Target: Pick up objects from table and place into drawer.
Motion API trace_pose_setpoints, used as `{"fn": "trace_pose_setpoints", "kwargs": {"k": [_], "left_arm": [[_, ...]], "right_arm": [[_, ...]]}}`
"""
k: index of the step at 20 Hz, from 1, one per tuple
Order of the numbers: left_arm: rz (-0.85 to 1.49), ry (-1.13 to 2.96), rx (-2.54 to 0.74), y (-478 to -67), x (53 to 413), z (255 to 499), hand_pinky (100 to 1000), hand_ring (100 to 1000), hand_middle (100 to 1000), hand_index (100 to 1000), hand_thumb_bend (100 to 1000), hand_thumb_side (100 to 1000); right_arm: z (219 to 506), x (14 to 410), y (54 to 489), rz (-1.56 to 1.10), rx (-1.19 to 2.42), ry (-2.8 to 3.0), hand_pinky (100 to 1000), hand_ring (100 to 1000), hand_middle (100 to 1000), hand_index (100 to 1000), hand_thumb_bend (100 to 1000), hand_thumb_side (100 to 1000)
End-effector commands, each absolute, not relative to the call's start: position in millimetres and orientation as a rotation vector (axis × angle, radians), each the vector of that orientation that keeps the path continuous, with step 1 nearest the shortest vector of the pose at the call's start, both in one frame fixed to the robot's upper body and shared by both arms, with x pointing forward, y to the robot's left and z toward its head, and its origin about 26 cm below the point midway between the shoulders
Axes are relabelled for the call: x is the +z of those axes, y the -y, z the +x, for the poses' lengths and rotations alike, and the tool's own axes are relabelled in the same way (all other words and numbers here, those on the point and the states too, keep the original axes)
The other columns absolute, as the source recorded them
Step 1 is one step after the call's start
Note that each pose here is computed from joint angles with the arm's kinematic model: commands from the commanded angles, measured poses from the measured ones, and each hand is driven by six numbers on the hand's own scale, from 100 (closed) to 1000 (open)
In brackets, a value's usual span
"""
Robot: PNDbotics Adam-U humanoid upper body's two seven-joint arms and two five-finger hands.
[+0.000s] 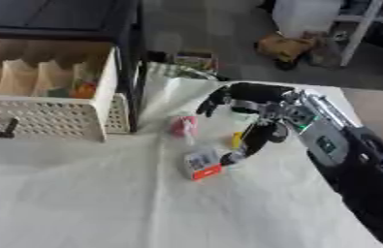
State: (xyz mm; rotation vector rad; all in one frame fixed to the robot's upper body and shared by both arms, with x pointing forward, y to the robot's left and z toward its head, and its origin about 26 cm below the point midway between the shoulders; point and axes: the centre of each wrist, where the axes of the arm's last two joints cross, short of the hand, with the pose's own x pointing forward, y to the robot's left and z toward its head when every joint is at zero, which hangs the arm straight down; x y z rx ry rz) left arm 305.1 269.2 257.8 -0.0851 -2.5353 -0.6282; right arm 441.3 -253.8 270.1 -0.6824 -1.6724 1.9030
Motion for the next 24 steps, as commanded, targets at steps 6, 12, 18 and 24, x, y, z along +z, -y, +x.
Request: {"fn": "trace_pose_setpoints", "kwargs": {"k": [6, 12, 18, 24], "left_arm": [[-0.079, 2.553, -0.640, -268.8, 265.8, 303.7, 280, 331, 498, 811, 100, 615], [-0.089, 2.545, -0.638, -267.1, 266.0, 304.0, 280, 331, 498, 810, 100, 614], [-0.101, 2.542, -0.633, -266.0, 265.3, 304.2, 281, 331, 499, 808, 100, 616], [-0.105, 2.538, -0.630, -266.2, 264.8, 304.2, 282, 332, 499, 808, 100, 619]], "right_arm": [[446.9, 272.5, 256.4, -0.692, 1.918, 1.658, 861, 823, 690, 862, 654, 220], [451.5, 266.3, 257.5, -0.669, 1.923, 1.633, 858, 821, 672, 842, 651, 211], [455.3, 258.3, 255.8, -0.658, 1.909, 1.626, 853, 817, 658, 832, 649, 205], [456.3, 250.6, 254.5, -0.658, 1.937, 1.595, 854, 819, 673, 831, 644, 197]]}}
